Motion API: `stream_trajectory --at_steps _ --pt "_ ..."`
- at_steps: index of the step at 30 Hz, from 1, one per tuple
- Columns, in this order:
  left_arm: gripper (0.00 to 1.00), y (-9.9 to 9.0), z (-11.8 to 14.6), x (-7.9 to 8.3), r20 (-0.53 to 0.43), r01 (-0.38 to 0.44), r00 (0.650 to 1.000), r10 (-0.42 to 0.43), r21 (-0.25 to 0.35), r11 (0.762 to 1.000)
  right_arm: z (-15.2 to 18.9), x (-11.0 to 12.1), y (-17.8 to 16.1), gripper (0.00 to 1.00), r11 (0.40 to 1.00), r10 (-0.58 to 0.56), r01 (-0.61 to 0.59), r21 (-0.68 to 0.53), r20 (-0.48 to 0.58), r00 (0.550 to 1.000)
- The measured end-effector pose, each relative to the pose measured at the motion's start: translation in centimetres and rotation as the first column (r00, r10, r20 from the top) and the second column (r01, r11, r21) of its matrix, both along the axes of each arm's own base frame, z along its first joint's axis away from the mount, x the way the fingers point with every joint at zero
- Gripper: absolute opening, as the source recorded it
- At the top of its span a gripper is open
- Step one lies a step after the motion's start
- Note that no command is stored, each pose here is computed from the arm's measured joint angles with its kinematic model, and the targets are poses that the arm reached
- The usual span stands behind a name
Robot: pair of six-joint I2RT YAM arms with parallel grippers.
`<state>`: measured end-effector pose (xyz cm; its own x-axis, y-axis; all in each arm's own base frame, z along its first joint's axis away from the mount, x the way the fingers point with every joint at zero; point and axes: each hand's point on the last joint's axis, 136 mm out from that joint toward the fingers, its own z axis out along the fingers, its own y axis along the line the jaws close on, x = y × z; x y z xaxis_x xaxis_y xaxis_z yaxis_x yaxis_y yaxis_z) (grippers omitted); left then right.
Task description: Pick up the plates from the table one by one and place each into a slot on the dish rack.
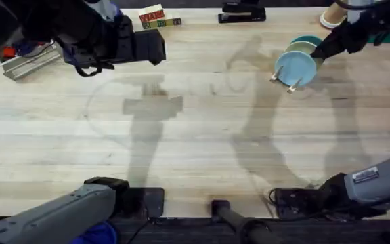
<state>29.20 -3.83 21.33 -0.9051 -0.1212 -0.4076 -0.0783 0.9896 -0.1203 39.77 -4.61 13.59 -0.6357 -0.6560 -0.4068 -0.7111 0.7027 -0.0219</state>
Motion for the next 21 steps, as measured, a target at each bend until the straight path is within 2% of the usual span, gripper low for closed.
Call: stream_trajectory --at_steps 12,21 --pt "0.993 0.0 0.0 0.0 0.000 0.000 1.000 0.000 0.000 1.000 2.4 1.3 -0.4 0.162 1.000 0.001 0.001 -0.020 0.071 0.997" --pt "0.994 0.0 0.0 0.0 0.000 0.000 1.000 0.000 0.000 1.000 6.5 1.8 -0.5 0.178 0.999 0.004 0.004 -0.047 0.173 0.985"
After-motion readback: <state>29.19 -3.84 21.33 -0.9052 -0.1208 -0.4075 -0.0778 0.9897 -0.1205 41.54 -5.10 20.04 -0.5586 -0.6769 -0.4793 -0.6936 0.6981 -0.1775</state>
